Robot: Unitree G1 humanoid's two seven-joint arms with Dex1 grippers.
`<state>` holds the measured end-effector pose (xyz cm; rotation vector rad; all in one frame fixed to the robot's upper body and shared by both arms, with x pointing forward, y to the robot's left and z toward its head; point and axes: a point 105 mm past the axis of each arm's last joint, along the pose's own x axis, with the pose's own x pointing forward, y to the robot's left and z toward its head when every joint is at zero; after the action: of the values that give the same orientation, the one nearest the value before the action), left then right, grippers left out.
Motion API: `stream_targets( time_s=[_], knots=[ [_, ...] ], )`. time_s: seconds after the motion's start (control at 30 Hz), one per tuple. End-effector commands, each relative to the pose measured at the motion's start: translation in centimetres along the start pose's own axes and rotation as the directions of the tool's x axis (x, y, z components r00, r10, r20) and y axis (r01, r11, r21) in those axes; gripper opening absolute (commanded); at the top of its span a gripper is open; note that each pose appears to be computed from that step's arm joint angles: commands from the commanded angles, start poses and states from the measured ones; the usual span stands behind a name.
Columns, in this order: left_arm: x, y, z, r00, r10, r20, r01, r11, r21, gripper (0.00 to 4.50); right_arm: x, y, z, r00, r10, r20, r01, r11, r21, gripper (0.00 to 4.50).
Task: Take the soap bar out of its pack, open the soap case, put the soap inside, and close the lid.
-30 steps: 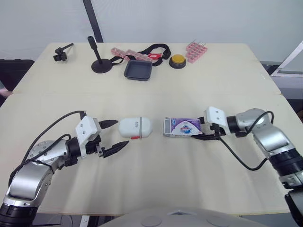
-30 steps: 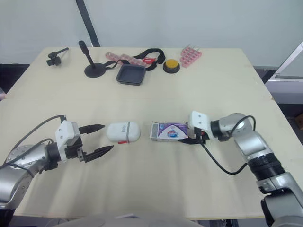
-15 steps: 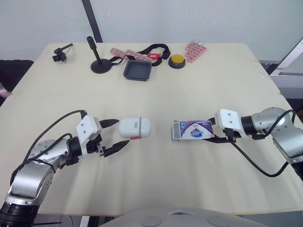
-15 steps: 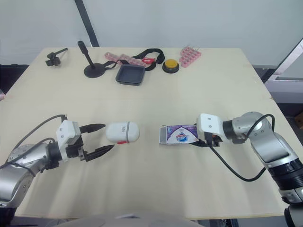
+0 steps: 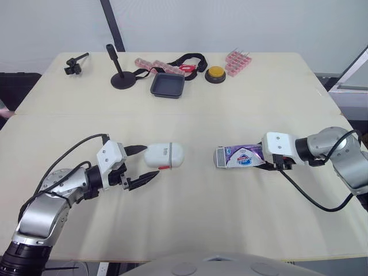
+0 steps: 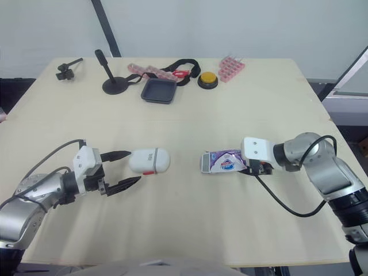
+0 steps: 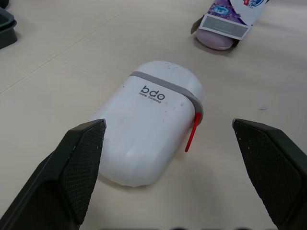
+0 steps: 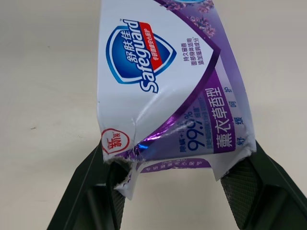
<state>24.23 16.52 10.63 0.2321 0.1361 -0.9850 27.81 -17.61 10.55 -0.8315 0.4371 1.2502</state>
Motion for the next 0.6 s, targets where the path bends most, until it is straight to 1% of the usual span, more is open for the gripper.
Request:
stream_targets(
  time_s=[0.03, 0.13, 0.33, 0.6],
  knots=[
    [-0.1, 0.1, 0.4, 1.0, 0.006, 0.013, -0.006, 1.0, 0.024, 4.5, -0.8, -1.1, 0.2, 0.998, -0.061, 0.004, 0.061, 0.998, 0.002, 2.68],
    [-0.1, 0.1, 0.3, 1.0, 0.006, 0.011, -0.006, 1.0, 0.025, 4.5, -1.0, -0.9, -0.6, 0.999, -0.049, -0.022, 0.049, 0.999, 0.004, 2.68],
    [-0.1, 0.2, 0.2, 1.0, 0.005, 0.006, -0.005, 1.0, 0.029, 4.5, -1.8, 0.2, -0.7, 0.999, -0.031, -0.013, 0.031, 0.999, 0.016, 2.68],
    [-0.1, 0.2, 0.0, 1.0, 0.002, 0.004, -0.002, 1.0, 0.03, 4.5, -3.0, 0.6, -1.2, 0.998, -0.047, -0.03, 0.048, 0.998, 0.035, 2.68]
  ],
)
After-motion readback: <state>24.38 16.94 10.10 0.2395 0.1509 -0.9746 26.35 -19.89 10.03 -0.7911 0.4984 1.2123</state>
